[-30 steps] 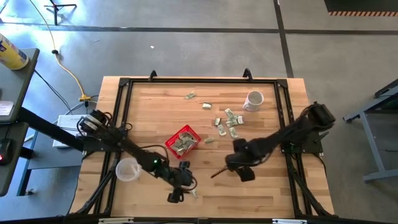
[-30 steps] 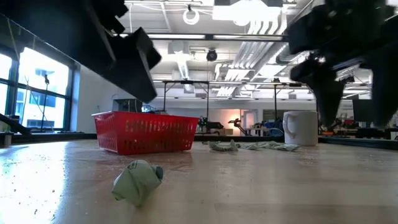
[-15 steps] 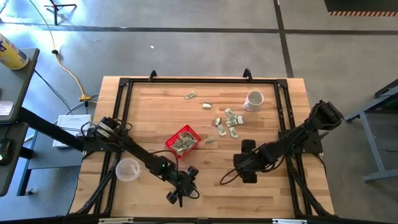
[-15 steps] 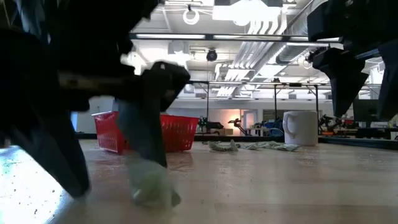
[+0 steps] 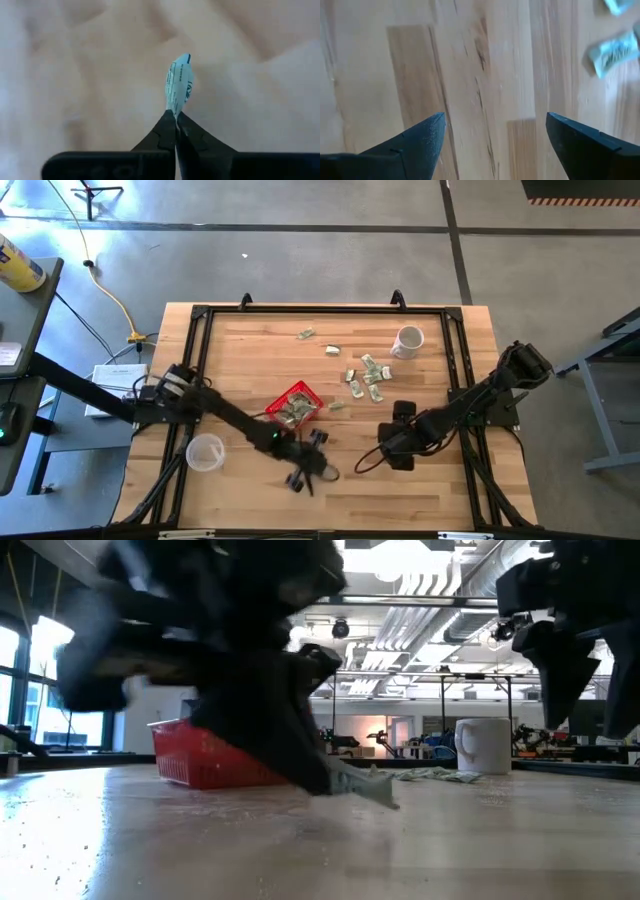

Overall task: Pick and place Stevia / Truvia into bins
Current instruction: Put the green stevia packet into the red basket

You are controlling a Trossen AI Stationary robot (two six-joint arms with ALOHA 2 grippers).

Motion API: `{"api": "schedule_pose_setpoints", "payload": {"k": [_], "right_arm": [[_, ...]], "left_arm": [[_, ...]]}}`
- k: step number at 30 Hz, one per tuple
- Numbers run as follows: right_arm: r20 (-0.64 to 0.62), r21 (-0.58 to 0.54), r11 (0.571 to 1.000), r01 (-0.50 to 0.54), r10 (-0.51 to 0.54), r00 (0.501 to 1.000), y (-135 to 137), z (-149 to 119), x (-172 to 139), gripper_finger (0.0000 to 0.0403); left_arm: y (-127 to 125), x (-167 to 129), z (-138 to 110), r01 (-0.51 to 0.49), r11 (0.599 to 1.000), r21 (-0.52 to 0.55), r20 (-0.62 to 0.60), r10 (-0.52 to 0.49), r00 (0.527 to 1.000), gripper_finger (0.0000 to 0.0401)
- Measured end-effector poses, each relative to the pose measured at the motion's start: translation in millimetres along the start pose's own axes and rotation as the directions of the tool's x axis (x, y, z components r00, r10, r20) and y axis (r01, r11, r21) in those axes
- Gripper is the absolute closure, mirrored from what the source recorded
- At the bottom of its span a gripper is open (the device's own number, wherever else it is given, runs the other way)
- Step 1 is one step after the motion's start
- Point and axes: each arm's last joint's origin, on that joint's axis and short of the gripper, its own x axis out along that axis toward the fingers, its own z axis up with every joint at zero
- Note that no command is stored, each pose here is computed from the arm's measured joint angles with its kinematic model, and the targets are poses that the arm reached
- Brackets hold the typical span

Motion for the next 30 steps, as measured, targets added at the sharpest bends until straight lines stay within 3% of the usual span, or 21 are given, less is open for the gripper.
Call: {"api": "schedule_pose_setpoints", "payload": {"k": [3,6,9,11,13,14,16,19,21,23,24,27,30], "right_arm": [[-0.037,0.021,1.000,0.011,-0.010,0.999,-1.6,-3.2,-0.1,0.0068],[-0.055,0.039,0.999,0.025,-0.023,0.998,-1.2,-6.4,-0.8,0.0070],[-0.053,0.062,0.997,0.041,-0.038,0.998,-0.4,-8.0,-1.3,0.0072],[-0.033,0.067,0.996,0.059,-0.057,0.998,0.1,-8.0,-1.6,0.0072],[-0.010,0.065,0.995,0.078,-0.077,0.997,-0.3,-7.0,-1.6,0.0073],[0.006,0.059,0.994,0.088,-0.089,0.996,-0.4,-6.1,-1.6,0.0073],[0.027,0.041,0.992,0.119,-0.120,0.992,-4.2,-3.2,-0.8,0.0073],[0.015,0.054,0.988,0.148,-0.149,0.989,-20.6,7.1,3.7,0.0073],[-0.003,0.072,0.986,0.151,-0.151,0.988,-36.3,16.5,8.3,0.0072],[0.021,0.059,0.991,0.118,-0.119,0.993,-50.0,29.0,12.9,0.0073],[0.056,0.034,0.997,0.076,-0.078,0.995,-54.5,36.8,14.7,0.0073],[0.185,-0.087,0.996,-0.033,0.049,0.982,-65.8,60.3,19.2,0.0072],[0.297,-0.187,0.982,-0.036,0.091,0.951,-81.5,81.5,29.1,0.0070]], "left_arm": [[37.4,-17.3,9.8,-0.037,0.998,-0.049,-0.128,0.031,0.991,0.0367],[80.9,-57.6,28.3,-0.127,0.980,-0.151,-0.208,0.094,0.974,0.0380],[117.6,-102.9,27.8,-0.321,0.892,-0.318,-0.336,0.211,0.918,0.0378],[132.9,-125.7,15.5,-0.403,0.817,-0.412,-0.421,0.221,0.880,0.0375],[141.6,-138.3,4.5,-0.420,0.754,-0.504,-0.442,0.192,0.876,0.0377],[142.4,-140.8,-2.1,-0.405,0.743,-0.533,-0.451,0.155,0.879,0.0379],[140.8,-135.9,-13.8,-0.318,0.727,-0.608,-0.440,0.024,0.897,0.0379],[134.4,-120.4,-39.4,-0.249,0.638,-0.729,-0.458,-0.184,0.870,0.0376],[131.1,-110.3,-51.5,-0.293,0.607,-0.738,-0.492,-0.189,0.850,0.0352],[126.8,-111.6,-63.3,-0.397,0.583,-0.709,-0.586,-0.175,0.791,0.0305],[126.6,-112.6,-62.9,-0.410,0.569,-0.713,-0.590,-0.171,0.789,0.0280],[123.3,-124.1,-52.8,-0.405,0.566,-0.718,-0.566,-0.136,0.813,0.0201],[119.4,-143.3,-35.1,-0.371,0.580,-0.725,-0.483,-0.044,0.874,0.0135]]}}
